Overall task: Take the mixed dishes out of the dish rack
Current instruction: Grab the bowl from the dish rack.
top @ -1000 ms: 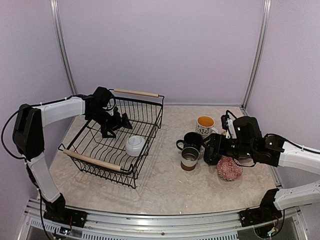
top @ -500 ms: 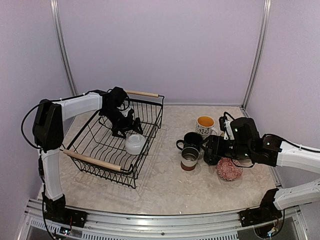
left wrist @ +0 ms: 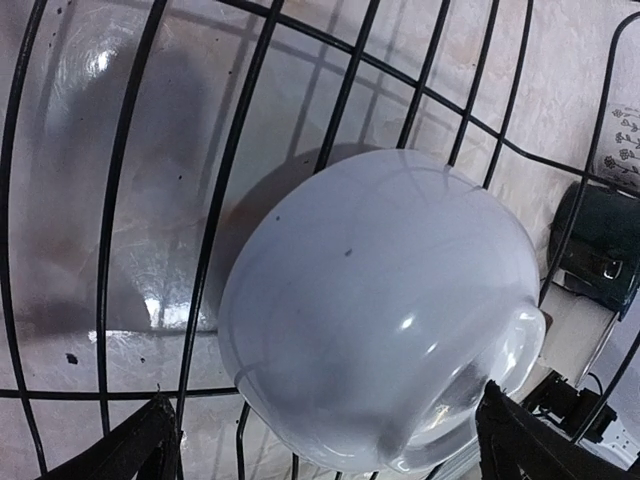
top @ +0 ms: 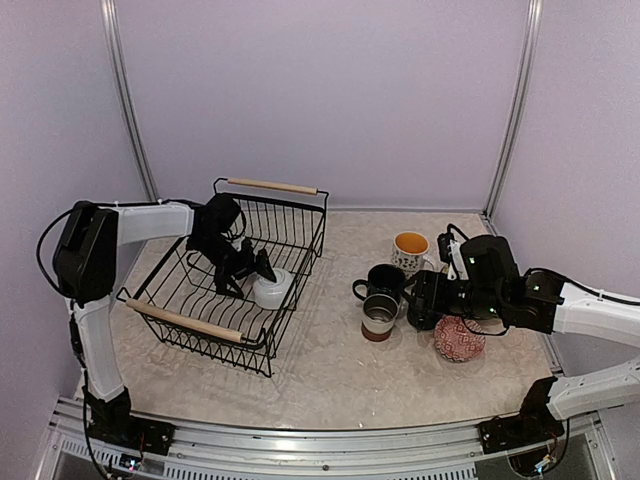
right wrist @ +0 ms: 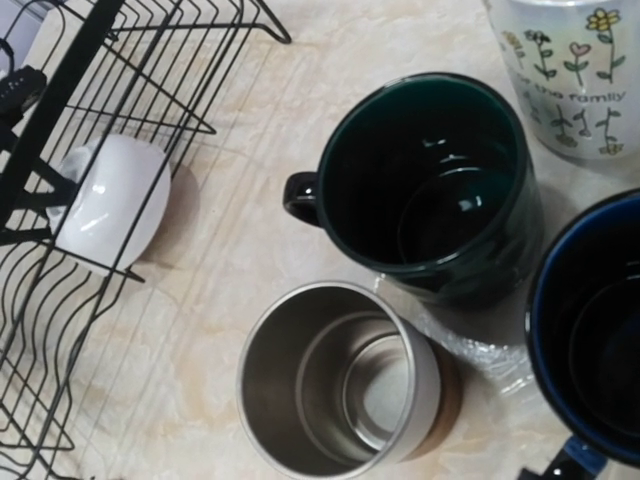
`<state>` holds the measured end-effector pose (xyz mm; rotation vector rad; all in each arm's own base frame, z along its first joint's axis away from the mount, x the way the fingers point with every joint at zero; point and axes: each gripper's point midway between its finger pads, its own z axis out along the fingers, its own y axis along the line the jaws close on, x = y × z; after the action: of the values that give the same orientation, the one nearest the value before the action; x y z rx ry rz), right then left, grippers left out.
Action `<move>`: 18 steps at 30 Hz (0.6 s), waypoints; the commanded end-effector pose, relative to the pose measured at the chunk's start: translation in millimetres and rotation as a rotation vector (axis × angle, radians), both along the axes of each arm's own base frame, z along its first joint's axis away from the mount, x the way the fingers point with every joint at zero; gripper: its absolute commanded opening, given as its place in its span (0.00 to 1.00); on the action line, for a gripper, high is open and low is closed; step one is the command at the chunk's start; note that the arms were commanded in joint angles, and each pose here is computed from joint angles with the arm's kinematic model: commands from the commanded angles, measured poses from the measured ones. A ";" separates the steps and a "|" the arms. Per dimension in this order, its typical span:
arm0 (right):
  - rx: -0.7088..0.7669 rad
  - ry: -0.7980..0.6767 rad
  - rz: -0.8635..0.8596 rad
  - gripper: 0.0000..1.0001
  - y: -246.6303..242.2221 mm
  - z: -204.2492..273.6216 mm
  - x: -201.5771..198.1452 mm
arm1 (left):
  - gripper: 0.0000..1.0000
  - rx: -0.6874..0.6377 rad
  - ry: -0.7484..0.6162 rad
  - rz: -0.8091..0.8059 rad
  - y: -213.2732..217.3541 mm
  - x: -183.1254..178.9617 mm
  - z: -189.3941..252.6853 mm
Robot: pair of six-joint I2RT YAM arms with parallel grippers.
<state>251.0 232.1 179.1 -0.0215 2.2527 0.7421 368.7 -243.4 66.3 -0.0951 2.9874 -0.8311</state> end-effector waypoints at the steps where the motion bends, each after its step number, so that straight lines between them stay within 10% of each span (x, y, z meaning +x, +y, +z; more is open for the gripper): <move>1: 0.020 -0.022 0.002 0.81 4.6 11.2 0.8 | 0.99 -0.071 -0.028 0.087 -6.6 10.8 15.9; 18: 0.023 -0.030 -0.002 0.81 4.6 15.6 -0.2 | 0.99 -0.191 0.011 0.166 -23.6 16.3 -7.8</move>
<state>249.1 234.2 179.2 -0.0258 2.2530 0.7461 380.0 -260.0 63.6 -0.3331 2.8719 -1.0393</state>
